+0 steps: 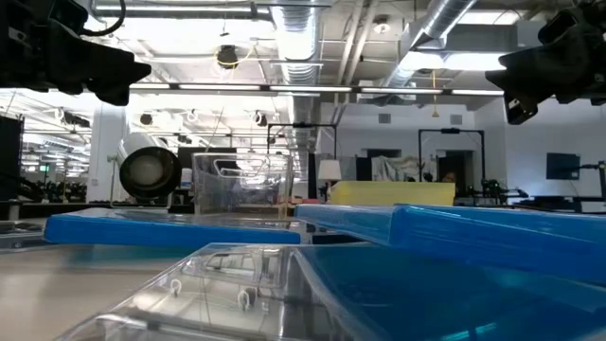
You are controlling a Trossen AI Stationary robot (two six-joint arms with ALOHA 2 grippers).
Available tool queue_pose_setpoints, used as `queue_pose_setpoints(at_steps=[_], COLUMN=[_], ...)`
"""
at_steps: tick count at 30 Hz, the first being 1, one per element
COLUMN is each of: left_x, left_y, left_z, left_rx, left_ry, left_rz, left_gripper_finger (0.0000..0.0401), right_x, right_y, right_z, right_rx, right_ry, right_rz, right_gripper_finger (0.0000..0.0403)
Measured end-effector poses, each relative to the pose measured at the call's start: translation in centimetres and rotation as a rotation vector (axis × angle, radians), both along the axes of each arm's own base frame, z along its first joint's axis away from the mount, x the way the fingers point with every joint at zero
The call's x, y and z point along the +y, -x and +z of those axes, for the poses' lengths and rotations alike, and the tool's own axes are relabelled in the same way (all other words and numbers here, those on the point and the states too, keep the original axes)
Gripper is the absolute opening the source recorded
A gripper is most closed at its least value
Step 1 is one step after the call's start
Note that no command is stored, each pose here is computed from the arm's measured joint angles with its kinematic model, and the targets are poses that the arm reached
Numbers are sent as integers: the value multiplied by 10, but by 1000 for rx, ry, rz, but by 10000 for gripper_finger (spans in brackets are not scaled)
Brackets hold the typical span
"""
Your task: Pick & place jewel cases by type
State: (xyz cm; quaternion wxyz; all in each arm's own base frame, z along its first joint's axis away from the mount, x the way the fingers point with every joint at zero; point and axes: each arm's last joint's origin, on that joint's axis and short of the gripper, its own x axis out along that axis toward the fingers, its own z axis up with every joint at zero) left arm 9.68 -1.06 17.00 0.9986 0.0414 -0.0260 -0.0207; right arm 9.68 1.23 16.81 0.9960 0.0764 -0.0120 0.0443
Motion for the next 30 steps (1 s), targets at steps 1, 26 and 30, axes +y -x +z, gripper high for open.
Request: queue_pose_setpoints(at_steps=[1,26,30], left_x=[0,10,12], left_y=[0,2,2], left_z=[0,5,5], left_rx=[0,-179,-220], left_ry=[12,1049,1053], left_rz=[-1,245,299], left_gripper_finger=[160,160,160], right_x=[0,0,0], right_y=[0,0,1], right_z=[0,1,10], right_rx=[0,-12,-87], right_ry=[0,-14,-236], right_rz=[0,-1,17], right_gripper_finger=[107,107,107])
